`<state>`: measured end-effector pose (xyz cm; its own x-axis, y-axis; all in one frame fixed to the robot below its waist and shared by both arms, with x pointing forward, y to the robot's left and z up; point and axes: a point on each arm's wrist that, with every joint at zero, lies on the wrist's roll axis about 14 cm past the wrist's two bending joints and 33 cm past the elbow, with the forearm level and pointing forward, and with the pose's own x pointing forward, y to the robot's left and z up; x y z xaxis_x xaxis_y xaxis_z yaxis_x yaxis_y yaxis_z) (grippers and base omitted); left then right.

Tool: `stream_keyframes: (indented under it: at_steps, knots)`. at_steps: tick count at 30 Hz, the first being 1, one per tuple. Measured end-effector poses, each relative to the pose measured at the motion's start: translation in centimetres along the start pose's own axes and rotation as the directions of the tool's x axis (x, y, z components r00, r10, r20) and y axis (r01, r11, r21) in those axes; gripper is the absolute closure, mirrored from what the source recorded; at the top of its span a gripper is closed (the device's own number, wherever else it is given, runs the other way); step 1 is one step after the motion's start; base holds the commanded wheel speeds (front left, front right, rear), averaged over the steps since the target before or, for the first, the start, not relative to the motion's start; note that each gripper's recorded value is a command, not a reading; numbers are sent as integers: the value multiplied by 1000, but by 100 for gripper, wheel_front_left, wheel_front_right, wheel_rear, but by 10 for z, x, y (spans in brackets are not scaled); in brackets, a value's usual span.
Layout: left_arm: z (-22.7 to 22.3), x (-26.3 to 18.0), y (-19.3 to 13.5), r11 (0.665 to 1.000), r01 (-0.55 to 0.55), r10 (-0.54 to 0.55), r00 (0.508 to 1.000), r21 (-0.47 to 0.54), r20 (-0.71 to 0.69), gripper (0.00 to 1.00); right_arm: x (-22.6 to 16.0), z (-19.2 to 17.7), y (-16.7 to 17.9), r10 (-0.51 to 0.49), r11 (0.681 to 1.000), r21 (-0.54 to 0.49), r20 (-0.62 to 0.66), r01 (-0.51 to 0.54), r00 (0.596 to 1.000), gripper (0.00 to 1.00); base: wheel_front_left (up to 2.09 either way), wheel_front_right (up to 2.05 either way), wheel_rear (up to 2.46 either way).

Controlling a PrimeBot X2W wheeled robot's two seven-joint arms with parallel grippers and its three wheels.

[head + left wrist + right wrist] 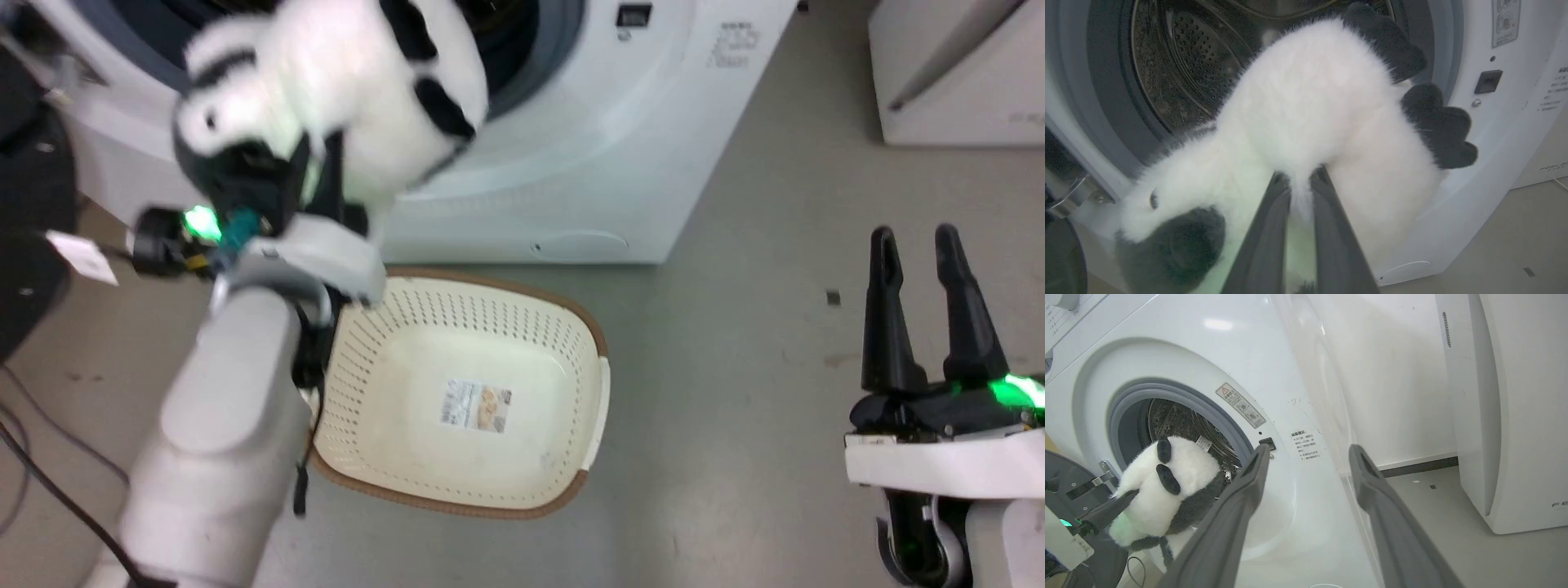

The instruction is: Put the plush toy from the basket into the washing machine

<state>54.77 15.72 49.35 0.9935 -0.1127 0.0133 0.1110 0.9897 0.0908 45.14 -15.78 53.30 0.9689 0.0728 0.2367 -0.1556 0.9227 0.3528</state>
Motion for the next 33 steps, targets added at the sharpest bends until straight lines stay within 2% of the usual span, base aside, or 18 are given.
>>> stream_keyframes:
  at_steps: [11,19,25,31,32,33]
  knots:
    - [-17,102,-3,998,33,-35,999,49,34,100,14,-30,-47,-99,995,-31,-43,97,994,0,0,0,0]
    - [-34,164,4,999,14,-17,998,41,62,100,13,-57,-81,-173,984,-57,-95,169,980,0,0,0,0]
    - [-46,197,20,999,-37,36,996,19,81,100,9,-73,-102,-218,975,-84,-130,208,967,0,0,0,0]
    - [-51,216,19,998,-55,54,994,8,96,100,5,-81,-113,-243,968,-108,-151,228,958,0,0,0,0]
    - [-53,216,20,998,-64,64,994,2,93,38,5,-81,-114,-245,967,-109,-152,230,958,0,0,0,0]
    - [-55,217,21,997,-73,72,993,-1,91,0,5,-81,-114,-246,967,-110,-152,231,957,0,0,0,0]
